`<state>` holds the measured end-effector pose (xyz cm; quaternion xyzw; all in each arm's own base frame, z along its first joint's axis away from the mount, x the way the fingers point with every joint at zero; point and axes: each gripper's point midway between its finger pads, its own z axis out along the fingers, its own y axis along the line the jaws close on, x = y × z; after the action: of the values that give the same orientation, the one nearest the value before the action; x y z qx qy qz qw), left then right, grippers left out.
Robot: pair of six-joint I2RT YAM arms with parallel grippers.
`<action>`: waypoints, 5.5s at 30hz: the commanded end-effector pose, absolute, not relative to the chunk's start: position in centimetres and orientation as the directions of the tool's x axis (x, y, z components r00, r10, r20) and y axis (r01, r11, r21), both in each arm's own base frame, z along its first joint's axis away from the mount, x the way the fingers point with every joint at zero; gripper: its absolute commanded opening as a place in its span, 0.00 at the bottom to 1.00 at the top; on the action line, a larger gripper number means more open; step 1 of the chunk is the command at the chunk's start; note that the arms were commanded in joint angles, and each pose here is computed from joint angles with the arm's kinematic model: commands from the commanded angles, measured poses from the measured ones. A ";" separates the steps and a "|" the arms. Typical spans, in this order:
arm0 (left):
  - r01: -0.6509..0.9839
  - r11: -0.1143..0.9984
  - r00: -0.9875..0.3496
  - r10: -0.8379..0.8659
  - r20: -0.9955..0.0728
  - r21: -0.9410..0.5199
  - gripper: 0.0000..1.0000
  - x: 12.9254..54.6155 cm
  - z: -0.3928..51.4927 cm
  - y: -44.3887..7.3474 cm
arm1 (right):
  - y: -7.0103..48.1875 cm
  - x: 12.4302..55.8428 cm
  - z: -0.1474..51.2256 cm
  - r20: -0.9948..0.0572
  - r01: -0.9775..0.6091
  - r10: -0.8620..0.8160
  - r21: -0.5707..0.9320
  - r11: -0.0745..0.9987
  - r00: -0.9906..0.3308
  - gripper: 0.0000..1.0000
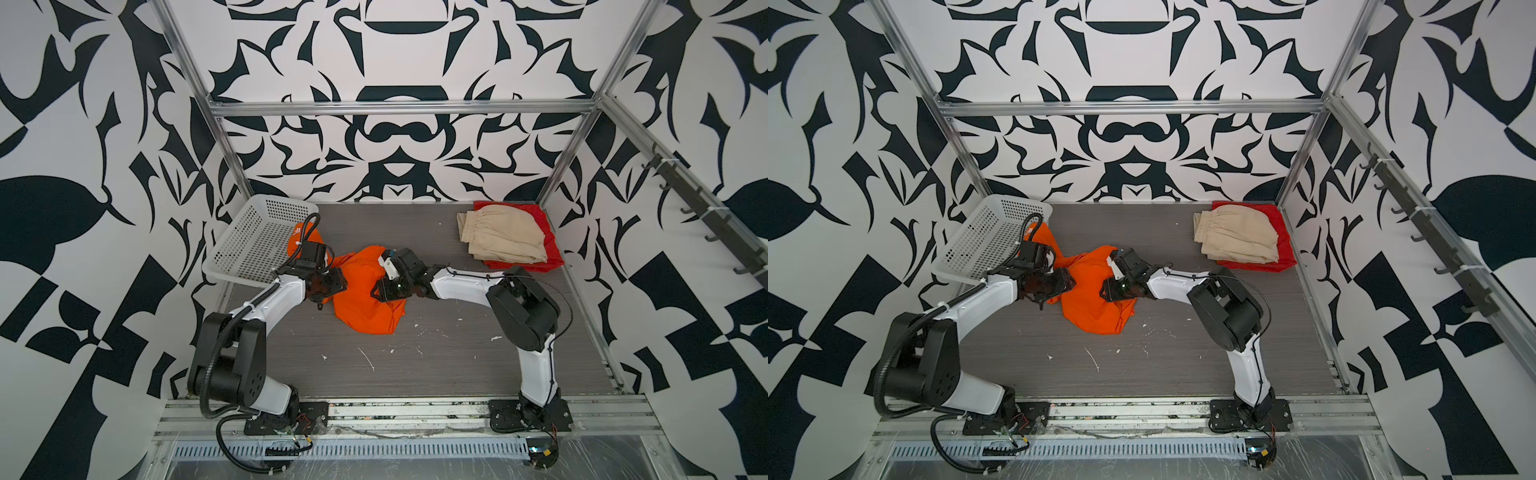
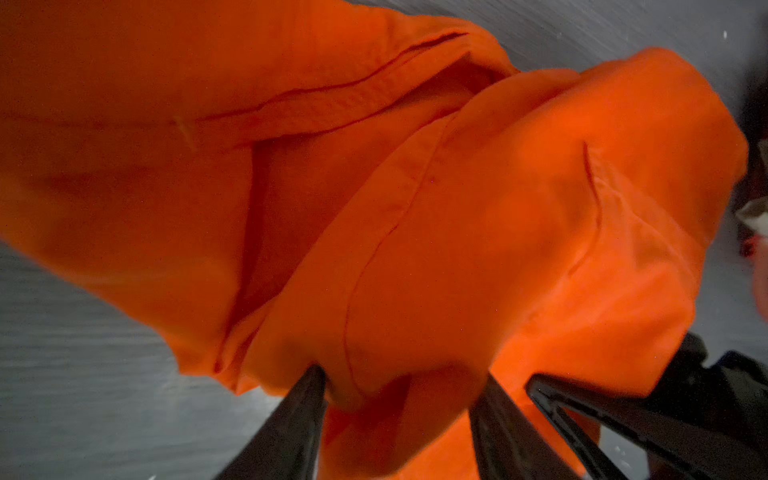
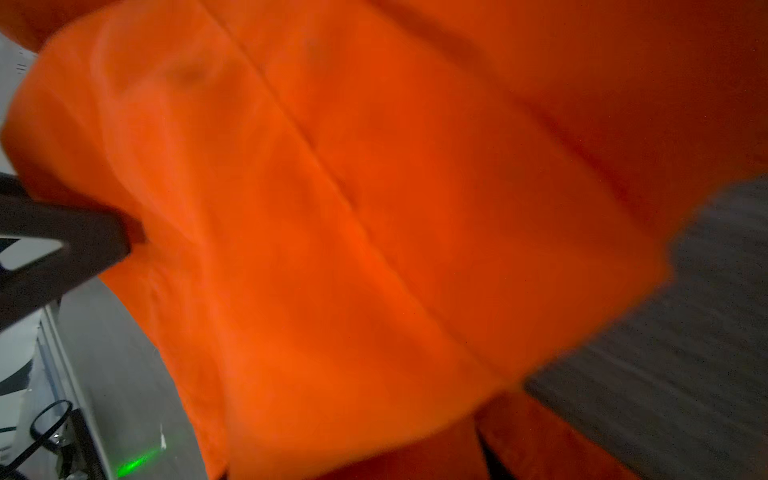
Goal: Fold and stack the shorts
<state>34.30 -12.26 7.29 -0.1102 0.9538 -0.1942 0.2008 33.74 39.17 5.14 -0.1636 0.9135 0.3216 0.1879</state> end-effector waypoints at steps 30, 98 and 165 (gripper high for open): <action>0.178 0.837 -0.866 -0.117 -0.486 -0.517 0.58 34.3 17.6 -21.9 | 33.8 27.5 24.1 -0.651 -0.680 -0.355 0.349 0.645 -0.671 0.24; 0.897 0.197 -0.440 0.454 -0.774 -0.394 0.00 23.5 29.8 -30.6 | 25.2 26.0 31.1 -0.706 -0.687 -0.429 -0.689 0.232 0.564 0.79; 0.597 0.714 -0.549 0.031 -0.835 -0.366 0.98 27.5 19.5 -32.3 | 23.2 34.2 46.9 -0.964 -0.335 -0.020 0.072 0.940 -0.264 0.00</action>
<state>27.67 -31.31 19.62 0.1962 0.8231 -0.3058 0.4364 34.40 23.53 42.78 -0.1356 0.8170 0.1105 0.5494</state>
